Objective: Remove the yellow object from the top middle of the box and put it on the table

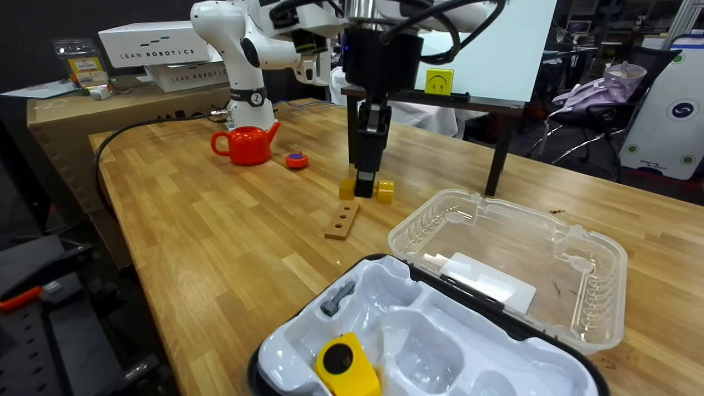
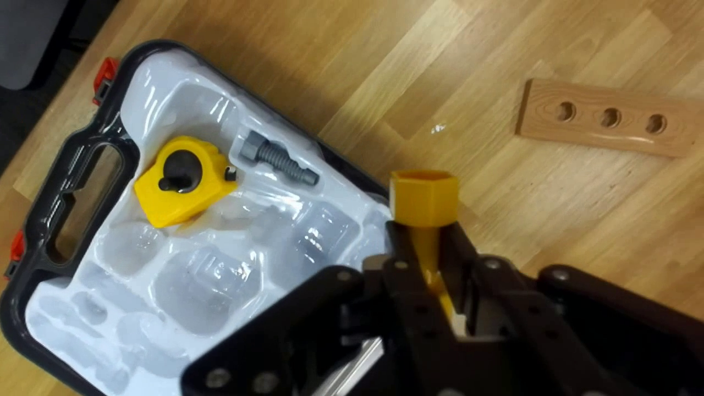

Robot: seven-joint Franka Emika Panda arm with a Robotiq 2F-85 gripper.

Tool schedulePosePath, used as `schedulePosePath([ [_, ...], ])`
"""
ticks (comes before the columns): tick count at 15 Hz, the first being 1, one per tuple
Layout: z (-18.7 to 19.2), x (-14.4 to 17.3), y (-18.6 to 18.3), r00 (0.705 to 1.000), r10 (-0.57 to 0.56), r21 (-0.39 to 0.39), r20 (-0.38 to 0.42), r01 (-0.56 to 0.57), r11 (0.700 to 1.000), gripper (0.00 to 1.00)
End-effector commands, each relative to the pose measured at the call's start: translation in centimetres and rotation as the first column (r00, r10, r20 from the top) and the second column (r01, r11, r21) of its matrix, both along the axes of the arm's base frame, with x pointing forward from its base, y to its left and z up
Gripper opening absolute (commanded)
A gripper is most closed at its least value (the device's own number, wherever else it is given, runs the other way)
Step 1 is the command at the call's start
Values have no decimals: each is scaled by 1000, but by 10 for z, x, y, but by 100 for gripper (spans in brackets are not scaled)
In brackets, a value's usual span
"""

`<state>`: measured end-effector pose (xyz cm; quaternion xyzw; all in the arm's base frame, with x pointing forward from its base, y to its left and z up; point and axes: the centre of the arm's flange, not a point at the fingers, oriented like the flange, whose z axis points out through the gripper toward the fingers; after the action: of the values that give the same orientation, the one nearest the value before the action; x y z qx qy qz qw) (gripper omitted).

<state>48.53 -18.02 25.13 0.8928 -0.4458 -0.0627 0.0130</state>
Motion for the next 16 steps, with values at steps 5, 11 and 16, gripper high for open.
schedulePosePath([
  [5, -1, -30, 8, 992, 122, 24, -42, -121, 992, 4],
  [11, -10, -20, 12, 996, 85, 19, -40, -84, 996, 18],
  [16, -7, -14, 24, 983, 181, 32, -20, -181, 983, 4],
])
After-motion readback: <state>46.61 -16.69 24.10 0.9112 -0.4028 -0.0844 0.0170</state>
